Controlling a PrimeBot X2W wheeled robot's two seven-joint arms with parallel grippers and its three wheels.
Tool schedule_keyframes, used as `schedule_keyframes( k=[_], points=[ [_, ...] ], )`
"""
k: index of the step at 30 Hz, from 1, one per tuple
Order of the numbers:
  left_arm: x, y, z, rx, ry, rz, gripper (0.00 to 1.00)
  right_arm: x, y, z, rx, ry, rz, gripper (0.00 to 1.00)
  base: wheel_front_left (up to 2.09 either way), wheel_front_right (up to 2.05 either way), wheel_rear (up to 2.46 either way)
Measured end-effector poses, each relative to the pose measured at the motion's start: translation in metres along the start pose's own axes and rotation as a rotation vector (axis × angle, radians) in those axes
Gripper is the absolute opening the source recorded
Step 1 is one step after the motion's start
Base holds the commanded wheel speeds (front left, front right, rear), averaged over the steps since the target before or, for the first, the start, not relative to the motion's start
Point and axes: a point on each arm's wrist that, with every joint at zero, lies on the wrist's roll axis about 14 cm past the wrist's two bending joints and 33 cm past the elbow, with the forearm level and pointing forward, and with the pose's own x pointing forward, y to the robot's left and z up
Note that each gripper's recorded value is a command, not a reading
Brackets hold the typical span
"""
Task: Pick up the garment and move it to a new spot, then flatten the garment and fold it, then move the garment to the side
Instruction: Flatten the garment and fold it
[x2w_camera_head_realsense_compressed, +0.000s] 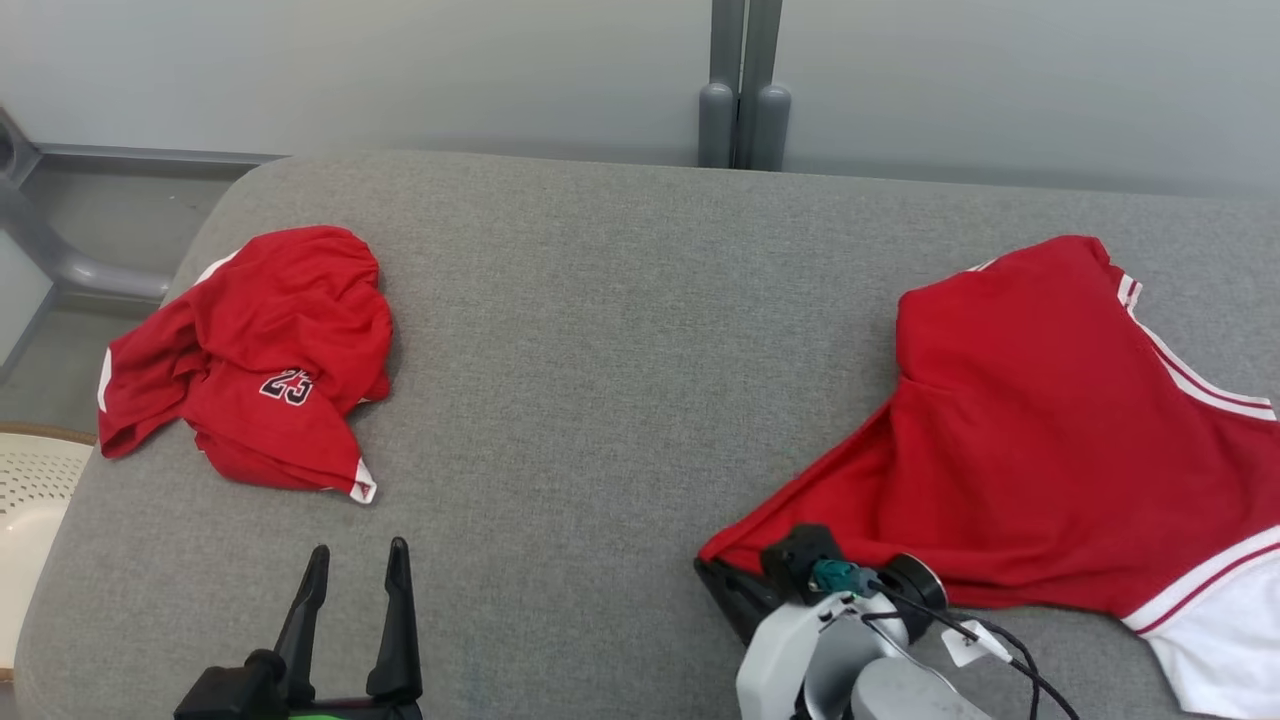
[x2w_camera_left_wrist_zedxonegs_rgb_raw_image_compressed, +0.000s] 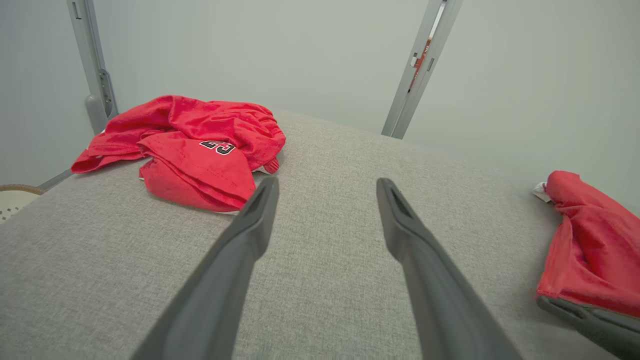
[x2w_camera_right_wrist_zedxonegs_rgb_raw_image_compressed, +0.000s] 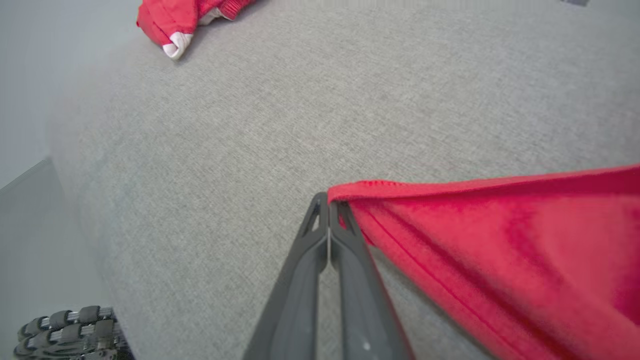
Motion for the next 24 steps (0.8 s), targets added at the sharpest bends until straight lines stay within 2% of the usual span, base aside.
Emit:
schedule_keyframes(
  k=[3,7,8,9,15,18,20,24],
  points=[
    [-0.003,0.001,-0.002,0.002,0.006,0.002,1.0,0.008,0.021,0.009,-0.017,0.013,0.075,0.0,0.0,0.0,0.0],
    [-0.007,0.005,-0.001,-0.005,-0.001,0.018,1.0,0.011,0.044,-0.003,-0.045,0.099,0.149,0.0,0.0,0.0,0.0],
    [-0.008,0.006,0.0,-0.006,-0.003,0.022,1.0,0.011,0.047,-0.004,-0.046,0.107,0.156,0.27,0.0,0.0,0.0],
    [-0.009,0.007,0.0,-0.007,-0.005,0.026,1.0,0.011,0.048,-0.005,-0.047,0.109,0.161,1.0,0.0,0.0,0.0],
    [-0.018,0.015,-0.007,-0.017,0.017,0.053,1.0,0.004,0.07,-0.008,-0.049,0.12,0.215,1.0,0.0,0.0,0.0],
    [-0.016,0.017,-0.003,-0.012,0.006,0.055,1.0,-0.003,0.069,-0.004,0.001,0.097,0.197,1.0,0.0,0.0,0.0],
    [-0.015,0.018,-0.003,-0.004,0.008,0.056,1.0,-0.008,0.056,-0.001,0.002,0.078,0.152,1.0,0.0,0.0,0.0],
    [-0.01,0.017,-0.003,0.004,0.01,0.042,1.0,-0.038,-0.01,-0.006,0.027,0.053,-0.04,1.0,0.0,0.0,0.0]
  ],
)
